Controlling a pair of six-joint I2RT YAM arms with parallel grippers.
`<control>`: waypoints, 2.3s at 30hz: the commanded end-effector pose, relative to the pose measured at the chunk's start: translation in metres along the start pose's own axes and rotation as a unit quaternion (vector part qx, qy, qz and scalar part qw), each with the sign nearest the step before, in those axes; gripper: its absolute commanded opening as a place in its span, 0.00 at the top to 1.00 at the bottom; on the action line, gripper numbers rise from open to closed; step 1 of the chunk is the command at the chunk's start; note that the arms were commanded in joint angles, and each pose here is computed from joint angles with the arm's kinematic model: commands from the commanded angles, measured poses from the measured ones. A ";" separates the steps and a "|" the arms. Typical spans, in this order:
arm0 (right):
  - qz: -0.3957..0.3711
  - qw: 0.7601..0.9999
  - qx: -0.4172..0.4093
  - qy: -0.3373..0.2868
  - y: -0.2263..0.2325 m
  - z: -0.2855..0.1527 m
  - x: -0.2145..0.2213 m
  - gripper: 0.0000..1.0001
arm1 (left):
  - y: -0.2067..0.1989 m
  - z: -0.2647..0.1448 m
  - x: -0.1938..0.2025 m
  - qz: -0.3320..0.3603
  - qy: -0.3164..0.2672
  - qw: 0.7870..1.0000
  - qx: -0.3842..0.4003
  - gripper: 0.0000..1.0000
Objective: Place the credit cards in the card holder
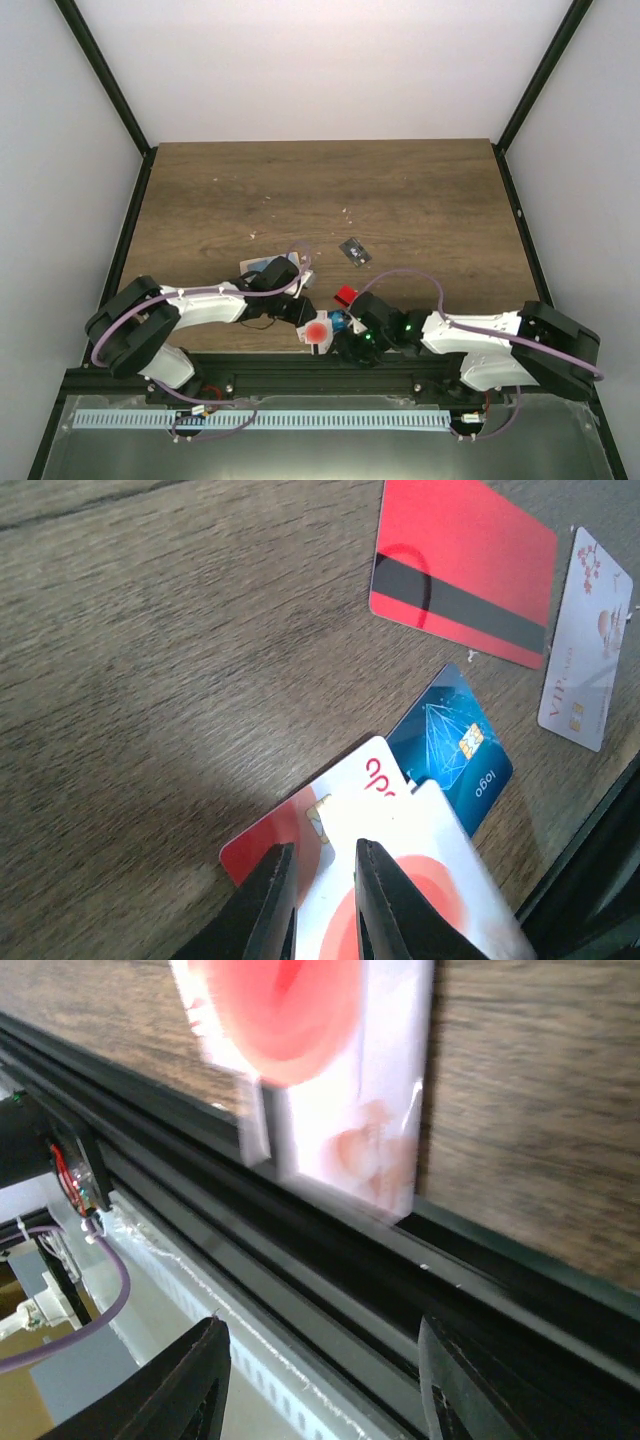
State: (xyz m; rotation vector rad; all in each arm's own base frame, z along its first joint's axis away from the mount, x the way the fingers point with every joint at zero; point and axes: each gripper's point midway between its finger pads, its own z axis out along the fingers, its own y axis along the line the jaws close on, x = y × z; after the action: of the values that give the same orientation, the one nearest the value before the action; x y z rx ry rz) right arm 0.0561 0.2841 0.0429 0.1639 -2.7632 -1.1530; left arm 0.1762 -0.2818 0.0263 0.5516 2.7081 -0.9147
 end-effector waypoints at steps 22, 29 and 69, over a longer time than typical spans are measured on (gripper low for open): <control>0.047 0.997 -0.042 -0.051 -0.009 0.030 -0.024 0.62 | 0.002 0.012 0.025 0.018 0.024 1.000 -0.001 0.81; 0.051 0.996 -0.039 -0.063 -0.011 0.027 -0.027 0.87 | 0.003 0.013 0.025 0.018 0.023 1.000 -0.002 0.81; -0.323 0.897 -0.253 -0.167 0.104 -0.109 -0.089 0.99 | -0.060 -0.132 -0.059 0.057 -0.211 0.949 0.228 0.54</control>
State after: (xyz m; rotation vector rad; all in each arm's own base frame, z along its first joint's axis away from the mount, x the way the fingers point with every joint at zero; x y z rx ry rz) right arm 0.1663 0.2792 0.1404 0.5640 -2.8320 -1.9428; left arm 0.2106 -0.2496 0.1409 0.3888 2.2456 -1.2568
